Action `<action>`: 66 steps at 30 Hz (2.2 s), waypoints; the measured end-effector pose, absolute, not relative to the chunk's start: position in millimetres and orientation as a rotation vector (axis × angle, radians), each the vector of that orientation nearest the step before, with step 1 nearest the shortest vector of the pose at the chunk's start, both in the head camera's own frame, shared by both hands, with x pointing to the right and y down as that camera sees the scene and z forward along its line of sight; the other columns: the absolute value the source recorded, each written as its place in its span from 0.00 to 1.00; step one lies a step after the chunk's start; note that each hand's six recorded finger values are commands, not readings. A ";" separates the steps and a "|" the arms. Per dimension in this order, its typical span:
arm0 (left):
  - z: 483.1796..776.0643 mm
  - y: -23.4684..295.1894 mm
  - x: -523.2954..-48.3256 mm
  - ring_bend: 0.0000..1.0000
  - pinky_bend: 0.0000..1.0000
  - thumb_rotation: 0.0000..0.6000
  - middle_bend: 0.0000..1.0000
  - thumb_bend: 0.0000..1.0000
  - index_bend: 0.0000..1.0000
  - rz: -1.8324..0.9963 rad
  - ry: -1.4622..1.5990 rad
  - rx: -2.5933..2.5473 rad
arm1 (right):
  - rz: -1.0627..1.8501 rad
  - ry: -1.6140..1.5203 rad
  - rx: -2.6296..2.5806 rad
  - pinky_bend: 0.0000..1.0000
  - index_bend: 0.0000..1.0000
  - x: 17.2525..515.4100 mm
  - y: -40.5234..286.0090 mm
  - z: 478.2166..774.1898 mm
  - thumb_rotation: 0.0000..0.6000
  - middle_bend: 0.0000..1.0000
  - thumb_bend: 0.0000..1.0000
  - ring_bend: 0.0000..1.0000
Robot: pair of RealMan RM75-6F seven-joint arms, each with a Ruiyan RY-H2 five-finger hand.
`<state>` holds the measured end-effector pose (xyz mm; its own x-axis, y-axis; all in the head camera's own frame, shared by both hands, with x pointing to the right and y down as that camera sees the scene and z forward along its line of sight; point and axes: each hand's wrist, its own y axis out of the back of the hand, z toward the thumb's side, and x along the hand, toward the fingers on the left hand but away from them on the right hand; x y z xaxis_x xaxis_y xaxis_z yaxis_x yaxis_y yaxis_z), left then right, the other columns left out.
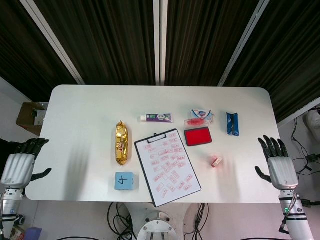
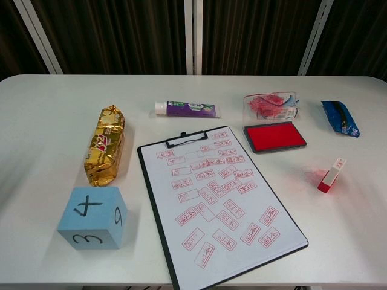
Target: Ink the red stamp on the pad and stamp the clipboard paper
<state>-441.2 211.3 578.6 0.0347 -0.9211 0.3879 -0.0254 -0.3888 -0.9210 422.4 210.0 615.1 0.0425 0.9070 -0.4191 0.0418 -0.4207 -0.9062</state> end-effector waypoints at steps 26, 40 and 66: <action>580.8 209.0 -440.8 0.16 0.24 1.00 0.19 0.00 0.20 -1.456 0.990 -1.542 | 1.315 -0.761 -1.540 0.78 0.09 400.6 191.8 610.3 1.00 0.14 0.18 0.52; 583.5 210.1 -438.5 0.16 0.24 1.00 0.19 0.00 0.20 -1.474 0.972 -1.547 | 1.209 -0.201 -1.512 0.78 0.19 345.1 191.0 662.8 1.00 0.22 0.18 0.52; 591.5 214.4 -448.1 0.16 0.24 1.00 0.19 0.00 0.20 -1.505 0.984 -1.553 | 1.136 -0.267 -1.632 0.78 0.45 313.2 186.9 717.0 1.00 0.41 0.18 0.54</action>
<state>-448.1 214.4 591.5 0.0149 -0.9048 0.4255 -0.0268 -0.4258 -0.9044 313.2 186.9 717.0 0.5187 0.6671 -0.5347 -0.3596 -0.3972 -0.8443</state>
